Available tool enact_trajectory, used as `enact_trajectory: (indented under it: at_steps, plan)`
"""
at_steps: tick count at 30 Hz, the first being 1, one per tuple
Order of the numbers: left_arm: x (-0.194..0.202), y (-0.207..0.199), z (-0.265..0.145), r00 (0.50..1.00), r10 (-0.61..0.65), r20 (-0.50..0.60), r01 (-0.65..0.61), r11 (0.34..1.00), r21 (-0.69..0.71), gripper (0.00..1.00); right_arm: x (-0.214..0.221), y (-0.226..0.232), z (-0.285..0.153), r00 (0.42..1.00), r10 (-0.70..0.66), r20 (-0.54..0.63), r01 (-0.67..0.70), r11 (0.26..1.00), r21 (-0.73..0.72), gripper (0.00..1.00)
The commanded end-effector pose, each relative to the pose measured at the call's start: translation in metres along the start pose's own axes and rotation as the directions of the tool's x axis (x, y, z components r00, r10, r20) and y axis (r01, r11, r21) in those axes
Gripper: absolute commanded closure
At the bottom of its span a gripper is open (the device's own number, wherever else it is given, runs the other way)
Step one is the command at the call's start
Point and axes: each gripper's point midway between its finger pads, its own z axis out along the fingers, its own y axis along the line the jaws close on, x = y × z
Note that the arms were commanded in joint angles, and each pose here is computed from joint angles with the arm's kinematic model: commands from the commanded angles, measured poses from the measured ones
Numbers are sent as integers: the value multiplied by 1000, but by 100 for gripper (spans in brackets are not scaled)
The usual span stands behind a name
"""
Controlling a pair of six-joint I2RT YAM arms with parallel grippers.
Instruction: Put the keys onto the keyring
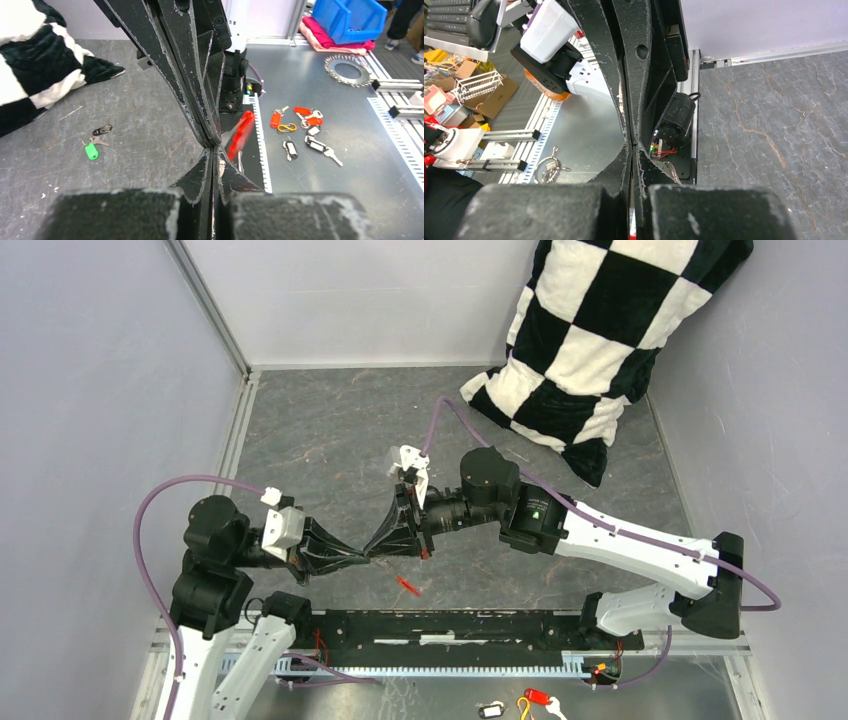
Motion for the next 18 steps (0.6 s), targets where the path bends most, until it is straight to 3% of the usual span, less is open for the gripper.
enact_trajectory:
  at_steps: [1, 5, 9, 18]
  plan:
    - [-21, 33, -1, 998, 30, 57, -19, 983, -183, 98, -17, 15, 11, 996, -14, 90, 21, 997, -78, 97]
    - [-23, 48, -5, 996, -7, 88, 31, 959, -283, 98, -18, 12, 9, 995, -22, 95, 27, 998, -55, 88]
    - [-22, 53, -5, 992, -61, 107, 92, 948, -305, 98, -21, 3, 4, 993, -52, 102, 51, 999, 20, 66]
    - [-30, 60, -6, 984, -80, 156, 129, 933, -336, 98, -37, -13, -30, 976, -154, 153, 123, 973, 194, 51]
